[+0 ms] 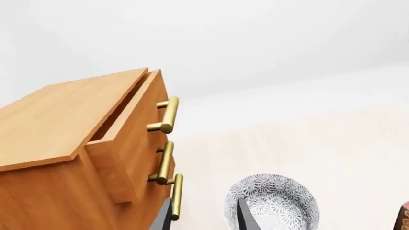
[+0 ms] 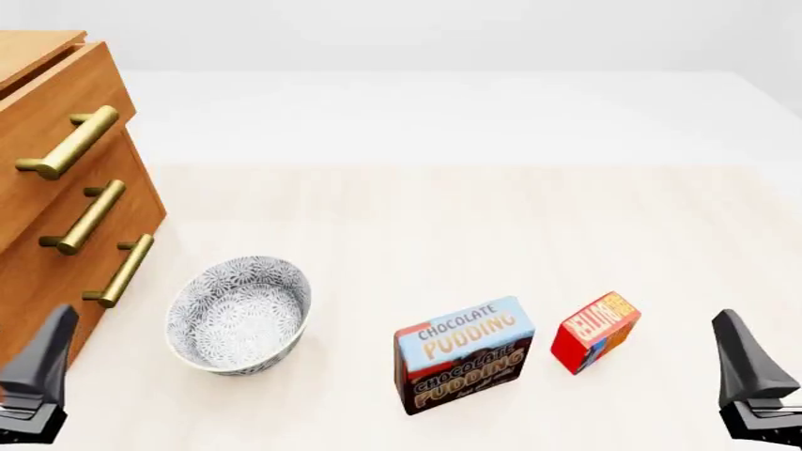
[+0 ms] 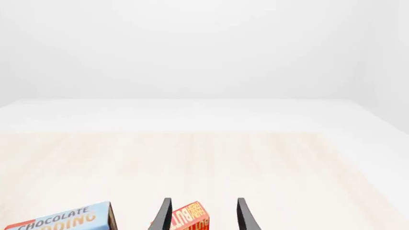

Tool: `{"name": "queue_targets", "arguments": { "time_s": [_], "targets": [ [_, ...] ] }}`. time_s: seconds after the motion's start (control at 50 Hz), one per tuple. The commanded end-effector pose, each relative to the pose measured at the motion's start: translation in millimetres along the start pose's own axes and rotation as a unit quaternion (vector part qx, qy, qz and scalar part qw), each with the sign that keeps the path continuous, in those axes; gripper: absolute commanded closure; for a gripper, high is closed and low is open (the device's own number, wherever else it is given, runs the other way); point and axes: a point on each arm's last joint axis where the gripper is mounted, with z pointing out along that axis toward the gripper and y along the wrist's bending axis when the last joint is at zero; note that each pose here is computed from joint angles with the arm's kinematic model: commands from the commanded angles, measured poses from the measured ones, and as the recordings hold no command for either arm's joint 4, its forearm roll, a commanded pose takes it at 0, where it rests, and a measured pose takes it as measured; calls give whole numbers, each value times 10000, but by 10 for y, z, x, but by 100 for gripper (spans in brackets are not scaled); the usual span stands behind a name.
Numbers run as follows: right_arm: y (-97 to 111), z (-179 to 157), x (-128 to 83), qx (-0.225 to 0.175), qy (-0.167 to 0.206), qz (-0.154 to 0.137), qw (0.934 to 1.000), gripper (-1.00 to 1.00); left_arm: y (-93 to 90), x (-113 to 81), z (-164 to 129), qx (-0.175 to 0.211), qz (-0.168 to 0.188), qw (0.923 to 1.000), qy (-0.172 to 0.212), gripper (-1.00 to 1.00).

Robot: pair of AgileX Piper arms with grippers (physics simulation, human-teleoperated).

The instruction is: Put the butter at the back in the top drawer of the cabinet and close it.

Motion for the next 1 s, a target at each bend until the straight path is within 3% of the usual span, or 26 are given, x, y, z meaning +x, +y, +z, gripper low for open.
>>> {"name": "queue_targets", "arguments": {
  "time_s": [0.02,0.08,0.18,0.22,0.3,0.58,0.68,1.0],
  "targets": [
    [0,0,0,0,0,0,10000,-100,20,-235,-62,243,673,9974,-65,-100],
    [0,0,0,0,0,0,10000,-100,36,-311,-74,242,789,9966,7,-100],
    [0,0,0,0,0,0,10000,-100,47,-415,-80,328,1280,9912,-86,-100],
    [0,0,0,0,0,0,10000,-100,48,-440,-61,359,1291,9910,-66,-100],
    [0,0,0,0,0,0,10000,-100,44,-440,6,373,1695,9848,-7,-100],
    [0,0,0,0,0,0,10000,-100,71,-568,88,333,2388,9705,74,-100],
    [0,0,0,0,0,0,10000,-100,62,-535,137,362,2822,9586,110,-100],
    [0,0,0,0,0,0,10000,-100,59,-489,266,364,3507,9355,238,-100]
  ]
}}
